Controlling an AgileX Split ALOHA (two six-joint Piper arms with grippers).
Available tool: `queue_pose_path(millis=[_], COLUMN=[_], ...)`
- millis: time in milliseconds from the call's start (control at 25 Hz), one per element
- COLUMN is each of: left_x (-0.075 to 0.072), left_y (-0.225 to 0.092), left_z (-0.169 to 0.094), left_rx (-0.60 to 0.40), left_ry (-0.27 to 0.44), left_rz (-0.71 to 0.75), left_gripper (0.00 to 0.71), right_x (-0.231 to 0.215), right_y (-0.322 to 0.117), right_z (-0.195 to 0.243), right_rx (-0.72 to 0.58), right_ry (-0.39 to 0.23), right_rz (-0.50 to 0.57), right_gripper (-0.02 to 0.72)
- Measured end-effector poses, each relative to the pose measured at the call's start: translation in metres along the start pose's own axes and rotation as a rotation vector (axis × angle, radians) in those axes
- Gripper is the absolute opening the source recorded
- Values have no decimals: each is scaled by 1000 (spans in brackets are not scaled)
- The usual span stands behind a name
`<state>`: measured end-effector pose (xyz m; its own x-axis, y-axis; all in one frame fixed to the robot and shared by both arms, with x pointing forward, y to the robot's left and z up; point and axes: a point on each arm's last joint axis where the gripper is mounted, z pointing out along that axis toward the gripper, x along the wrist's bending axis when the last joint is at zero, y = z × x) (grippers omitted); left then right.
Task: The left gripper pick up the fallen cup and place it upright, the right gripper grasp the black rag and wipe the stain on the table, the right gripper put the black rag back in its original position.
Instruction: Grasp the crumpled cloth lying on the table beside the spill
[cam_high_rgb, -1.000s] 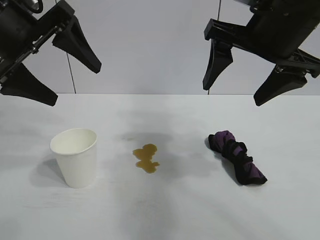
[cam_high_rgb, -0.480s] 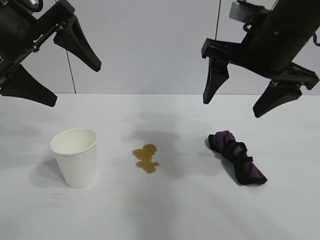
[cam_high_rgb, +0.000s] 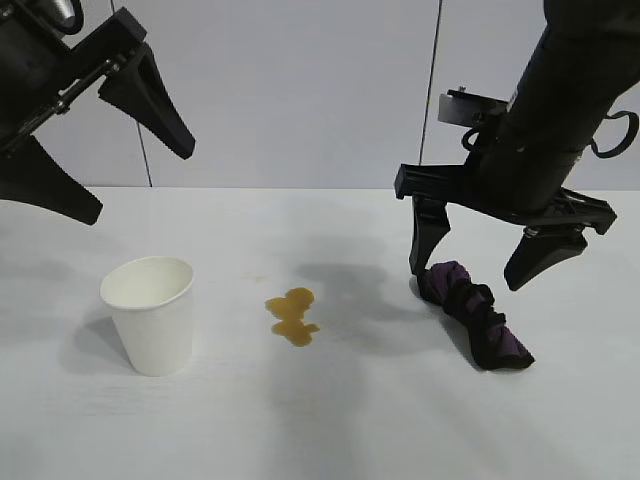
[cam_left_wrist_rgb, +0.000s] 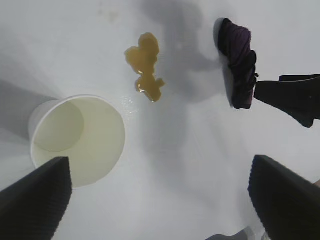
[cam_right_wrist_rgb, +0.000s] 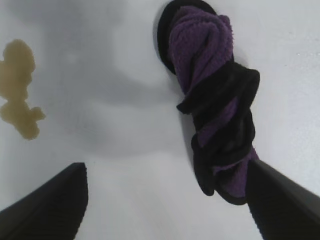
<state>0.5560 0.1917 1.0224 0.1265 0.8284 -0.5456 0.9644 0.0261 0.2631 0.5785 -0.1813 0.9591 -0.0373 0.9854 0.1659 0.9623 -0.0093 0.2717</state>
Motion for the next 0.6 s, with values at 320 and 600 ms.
queue_pose_path(millis=[320, 600], left_x=[-2, -7], left_y=[8, 5], left_z=[-9, -6], left_rx=[-8, 7], left_ry=[55, 51], left_rz=[17, 30], left_gripper=[693, 693], right_x=[-2, -7], right_y=[1, 2], right_z=[1, 15], right_rx=[-15, -11], right_ry=[-17, -70], right_rz=[7, 8], right_gripper=[589, 585])
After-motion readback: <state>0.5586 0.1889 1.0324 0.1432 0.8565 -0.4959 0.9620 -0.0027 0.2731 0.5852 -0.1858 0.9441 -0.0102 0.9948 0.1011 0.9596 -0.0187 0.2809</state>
